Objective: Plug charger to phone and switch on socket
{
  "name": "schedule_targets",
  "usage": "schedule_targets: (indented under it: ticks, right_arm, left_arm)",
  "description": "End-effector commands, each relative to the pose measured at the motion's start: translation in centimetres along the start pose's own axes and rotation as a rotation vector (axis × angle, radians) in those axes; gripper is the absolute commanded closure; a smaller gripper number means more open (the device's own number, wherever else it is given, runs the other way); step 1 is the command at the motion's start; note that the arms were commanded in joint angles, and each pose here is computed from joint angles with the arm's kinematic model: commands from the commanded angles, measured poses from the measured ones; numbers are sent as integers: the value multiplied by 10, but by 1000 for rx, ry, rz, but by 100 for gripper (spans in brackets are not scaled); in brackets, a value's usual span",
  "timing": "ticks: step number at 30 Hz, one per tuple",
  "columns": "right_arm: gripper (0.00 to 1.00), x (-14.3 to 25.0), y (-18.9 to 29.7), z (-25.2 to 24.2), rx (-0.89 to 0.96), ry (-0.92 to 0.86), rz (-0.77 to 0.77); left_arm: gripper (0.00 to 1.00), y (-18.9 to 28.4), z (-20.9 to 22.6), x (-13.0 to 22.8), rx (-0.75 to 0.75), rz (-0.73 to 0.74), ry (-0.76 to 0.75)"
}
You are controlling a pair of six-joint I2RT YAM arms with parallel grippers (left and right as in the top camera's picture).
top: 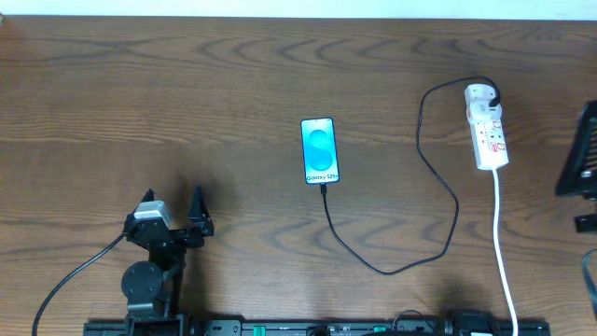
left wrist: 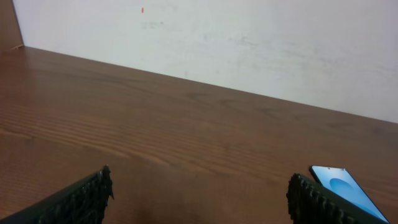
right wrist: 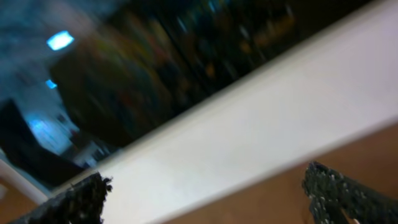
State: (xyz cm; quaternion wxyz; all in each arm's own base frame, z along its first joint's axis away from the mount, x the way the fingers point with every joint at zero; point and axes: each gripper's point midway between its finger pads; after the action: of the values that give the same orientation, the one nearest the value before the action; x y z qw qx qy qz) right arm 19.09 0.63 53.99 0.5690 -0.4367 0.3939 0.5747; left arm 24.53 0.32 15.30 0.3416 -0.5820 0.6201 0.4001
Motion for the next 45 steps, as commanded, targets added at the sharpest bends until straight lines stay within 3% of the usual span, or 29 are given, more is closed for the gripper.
schedule_targets:
  ticks: [1, 8, 13, 22, 36, 45]
  right_arm:
    - [1, 27, 0, -10, 44, -4, 110]
    - [1, 98, 25, -52, 258, -4, 400]
    - [1, 117, 44, -76, 391, 25, 492]
    - [1, 159, 46, -95, 433, 89, 590]
    - [1, 264, 36, -132, 404, 69, 428]
    - [1, 276, 8, -143, 352, 51, 200]
  left_arm:
    - [9, 0, 3, 14, -1, 50, 4]
    - [9, 0, 3, 14, -1, 51, 4]
    - [9, 0, 3, 14, -1, 51, 4]
    - [9, 0, 3, 14, -1, 50, 4]
    - [9, 0, 3, 14, -1, 50, 4]
    - [9, 0, 3, 14, -1, 51, 4]
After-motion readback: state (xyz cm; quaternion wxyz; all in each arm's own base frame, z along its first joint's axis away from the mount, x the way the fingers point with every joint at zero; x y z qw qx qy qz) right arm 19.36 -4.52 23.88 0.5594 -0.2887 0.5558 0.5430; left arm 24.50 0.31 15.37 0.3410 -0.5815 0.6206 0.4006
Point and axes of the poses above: each gripper's point midway between its finger pads, its own y axis back along the fingers, its own z axis along the line the jaws close on, x = y × z, and after that the axes turned 15 degrees about y, right-handed
